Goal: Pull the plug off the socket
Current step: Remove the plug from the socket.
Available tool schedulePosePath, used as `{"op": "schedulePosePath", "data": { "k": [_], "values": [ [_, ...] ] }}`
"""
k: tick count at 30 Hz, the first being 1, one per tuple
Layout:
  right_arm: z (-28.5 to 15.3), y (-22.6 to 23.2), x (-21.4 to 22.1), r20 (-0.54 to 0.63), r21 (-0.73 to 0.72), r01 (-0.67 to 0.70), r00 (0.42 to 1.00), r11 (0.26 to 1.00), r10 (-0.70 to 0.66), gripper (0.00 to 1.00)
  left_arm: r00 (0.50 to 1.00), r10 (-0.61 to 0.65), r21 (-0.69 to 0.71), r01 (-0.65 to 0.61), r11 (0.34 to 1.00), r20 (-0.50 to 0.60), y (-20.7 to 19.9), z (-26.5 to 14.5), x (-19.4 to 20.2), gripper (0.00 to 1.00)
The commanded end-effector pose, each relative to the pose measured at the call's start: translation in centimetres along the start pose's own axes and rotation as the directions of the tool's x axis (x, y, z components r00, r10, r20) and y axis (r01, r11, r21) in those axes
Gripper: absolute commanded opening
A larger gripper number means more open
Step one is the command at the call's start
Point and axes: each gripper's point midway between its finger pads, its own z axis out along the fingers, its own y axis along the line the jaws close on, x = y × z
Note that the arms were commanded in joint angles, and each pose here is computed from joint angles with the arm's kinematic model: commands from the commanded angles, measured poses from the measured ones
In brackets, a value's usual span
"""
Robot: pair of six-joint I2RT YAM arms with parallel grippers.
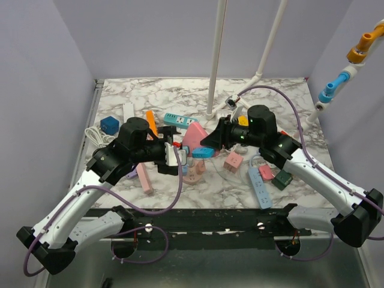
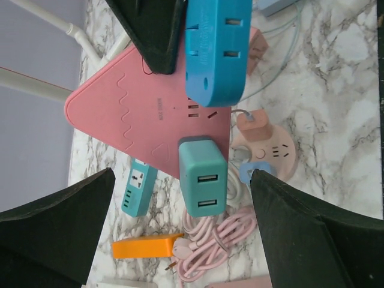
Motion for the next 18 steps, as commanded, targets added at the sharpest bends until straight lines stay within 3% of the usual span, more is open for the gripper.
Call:
{"op": "schedulePosePath", "data": {
  "k": [1,5,7,13,15,18],
  "values": [
    [-0.3,1.5,-2.5,0.062,-0.02,0.037,0.997,0.999,-0.036,0.07,0.999,0.037,-0.068,-0.039,0.997,-0.03,1.7,0.9,0.2,0.98],
    [-0.3,1.7,-3.1,0.076,-0.024,0.037,0.996,0.999,-0.035,0.06,0.998,0.023,-0.03,-0.025,0.999,-0.056,0.6,1.9,1.1,0.93],
    [-0.2,1.8,-3.1,0.079,-0.029,0.036,0.996,0.999,-0.034,0.06,0.998,0.013,-0.02,-0.015,1.0,-0.055,0.3,2.1,1.0,0.82],
    [0.0,1.8,-3.1,0.076,-0.035,0.032,0.997,0.999,-0.03,0.05,0.996,0.035,-0.008,-0.035,0.999,-0.083,0.2,2.5,1.3,0.29],
    [-0.1,1.9,-3.1,0.075,-0.038,0.032,0.997,0.999,-0.03,0.05,0.994,0.034,-0.015,-0.036,0.999,-0.102,0.4,2.5,1.7,0.2],
    [-0.1,1.9,-3.1,0.073,-0.037,0.034,0.997,0.999,-0.031,0.05,0.99,0.027,-0.018,-0.029,0.999,-0.14,0.6,2.8,2.3,0.17]
  ]
}}
